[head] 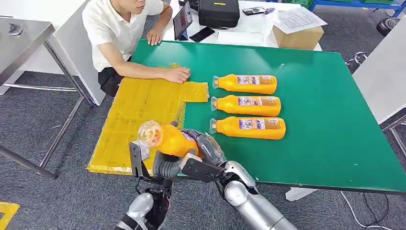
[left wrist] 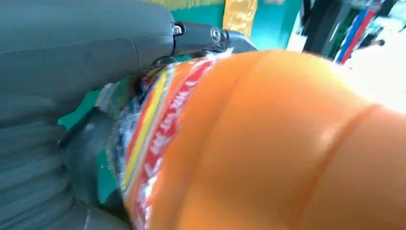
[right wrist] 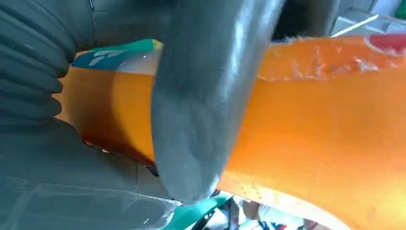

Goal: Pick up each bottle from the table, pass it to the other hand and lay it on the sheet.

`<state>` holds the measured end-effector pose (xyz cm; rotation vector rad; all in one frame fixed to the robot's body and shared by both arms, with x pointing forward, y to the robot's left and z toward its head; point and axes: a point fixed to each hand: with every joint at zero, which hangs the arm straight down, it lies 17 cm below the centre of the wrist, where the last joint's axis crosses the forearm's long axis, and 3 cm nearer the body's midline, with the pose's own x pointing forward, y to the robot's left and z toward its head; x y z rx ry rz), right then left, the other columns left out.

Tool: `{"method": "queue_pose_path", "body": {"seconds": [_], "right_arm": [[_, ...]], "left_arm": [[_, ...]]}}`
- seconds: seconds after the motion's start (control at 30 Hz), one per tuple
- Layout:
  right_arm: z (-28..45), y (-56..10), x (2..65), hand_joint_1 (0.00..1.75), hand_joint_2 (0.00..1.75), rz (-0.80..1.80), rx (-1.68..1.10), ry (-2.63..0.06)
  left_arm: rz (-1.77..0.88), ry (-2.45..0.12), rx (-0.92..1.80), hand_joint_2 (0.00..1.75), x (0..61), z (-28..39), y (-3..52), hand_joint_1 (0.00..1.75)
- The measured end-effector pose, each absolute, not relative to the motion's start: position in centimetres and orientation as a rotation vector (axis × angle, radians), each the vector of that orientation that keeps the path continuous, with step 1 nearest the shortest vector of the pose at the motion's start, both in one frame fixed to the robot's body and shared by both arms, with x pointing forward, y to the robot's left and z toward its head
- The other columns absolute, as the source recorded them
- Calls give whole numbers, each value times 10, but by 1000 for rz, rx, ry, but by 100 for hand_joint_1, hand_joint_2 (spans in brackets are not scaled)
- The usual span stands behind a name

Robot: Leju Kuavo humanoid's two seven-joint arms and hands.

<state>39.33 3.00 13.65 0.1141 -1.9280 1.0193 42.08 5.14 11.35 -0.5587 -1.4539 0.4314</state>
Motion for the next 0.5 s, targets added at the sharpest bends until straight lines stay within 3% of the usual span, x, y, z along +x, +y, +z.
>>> {"method": "queue_pose_path", "body": {"seconds": [0.03, 0.07, 0.1, 0.2, 0.23, 0.5], "right_arm": [[137, 31, 393, 129, 175, 1025, 116, -1929], [137, 33, 392, 35, 175, 1031, 117, -1930], [137, 34, 391, 0, 175, 1036, 120, -1929], [135, 38, 387, 0, 175, 1046, 134, -1930], [135, 39, 386, 0, 0, 1046, 139, -1930], [158, 45, 367, 0, 0, 1013, 103, -2105]], "left_arm": [[441, -1457, -550, 175, 420, 113, 54, 175], [450, -1462, -545, 175, 419, 114, 56, 175], [460, -1468, -540, 175, 419, 116, 59, 175], [485, -1481, -532, 175, 419, 119, 65, 175], [493, -1482, -531, 175, 419, 119, 67, 175], [618, -1462, -522, 175, 427, 125, 86, 175]]}}
